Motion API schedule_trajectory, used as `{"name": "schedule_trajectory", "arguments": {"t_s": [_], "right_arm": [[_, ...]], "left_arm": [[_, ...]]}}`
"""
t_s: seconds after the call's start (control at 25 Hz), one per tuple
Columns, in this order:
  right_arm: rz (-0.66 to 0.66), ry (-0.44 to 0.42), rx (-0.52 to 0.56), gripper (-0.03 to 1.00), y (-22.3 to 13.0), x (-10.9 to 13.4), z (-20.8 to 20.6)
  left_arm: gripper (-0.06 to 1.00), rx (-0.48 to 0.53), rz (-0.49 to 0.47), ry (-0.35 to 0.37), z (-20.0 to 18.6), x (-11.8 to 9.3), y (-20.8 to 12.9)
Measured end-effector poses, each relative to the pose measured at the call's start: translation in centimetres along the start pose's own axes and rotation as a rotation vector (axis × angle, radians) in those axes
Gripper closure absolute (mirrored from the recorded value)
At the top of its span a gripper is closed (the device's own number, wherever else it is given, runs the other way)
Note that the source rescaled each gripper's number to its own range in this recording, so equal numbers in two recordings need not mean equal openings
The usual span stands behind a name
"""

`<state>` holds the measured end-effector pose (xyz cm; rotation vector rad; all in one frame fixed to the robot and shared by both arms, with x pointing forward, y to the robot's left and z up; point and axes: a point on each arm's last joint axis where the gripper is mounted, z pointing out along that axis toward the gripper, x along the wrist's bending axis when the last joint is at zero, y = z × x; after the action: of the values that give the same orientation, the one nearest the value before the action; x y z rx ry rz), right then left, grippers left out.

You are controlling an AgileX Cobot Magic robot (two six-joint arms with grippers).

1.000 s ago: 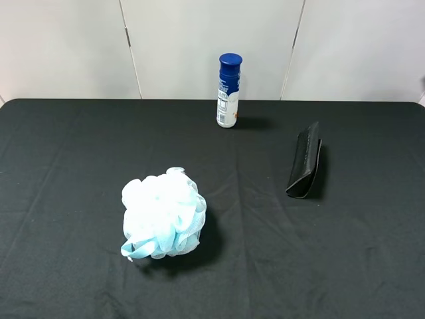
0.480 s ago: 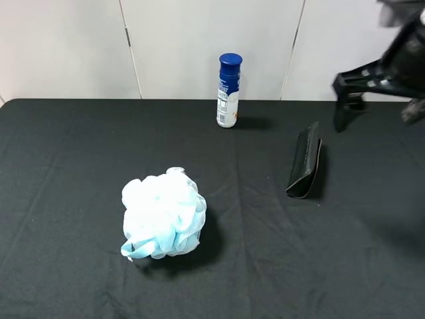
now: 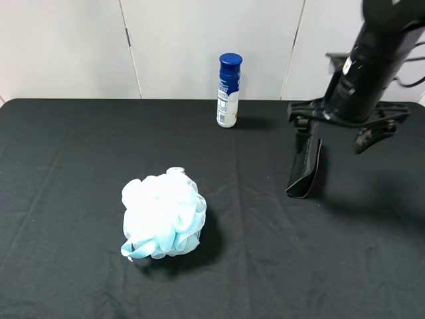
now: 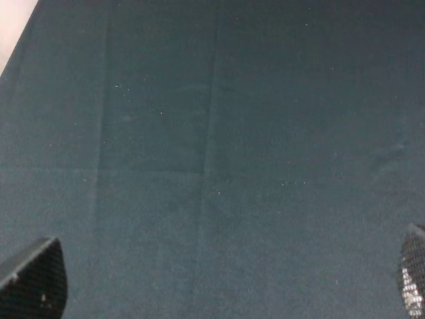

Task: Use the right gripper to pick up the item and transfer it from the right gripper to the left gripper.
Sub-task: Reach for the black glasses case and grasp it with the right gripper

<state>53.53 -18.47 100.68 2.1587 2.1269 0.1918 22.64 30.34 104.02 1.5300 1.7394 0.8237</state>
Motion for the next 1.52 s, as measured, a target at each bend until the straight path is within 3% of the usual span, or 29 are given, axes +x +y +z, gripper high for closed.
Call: {"name": "schedule_trajectory", "arguments": {"t_s": [0.48, 1.0, 1.52], "right_arm": [[0.050, 0.054, 0.018, -0.03, 1.1, 1.3, 5.3], [0.121, 0.079, 0.042, -0.03, 0.3, 0.6, 8.9], [0.124, 0.062, -0.003, -0.03, 0.0, 0.2, 9.6]], "left_arm": [[-0.06, 0.000, 0.000, 0.000, 0.0, 0.0, 0.0], [-0.06, 0.000, 0.000, 0.000, 0.0, 0.0, 0.0], [-0.06, 0.000, 0.000, 0.001, 0.0, 0.0, 0.0]]}}
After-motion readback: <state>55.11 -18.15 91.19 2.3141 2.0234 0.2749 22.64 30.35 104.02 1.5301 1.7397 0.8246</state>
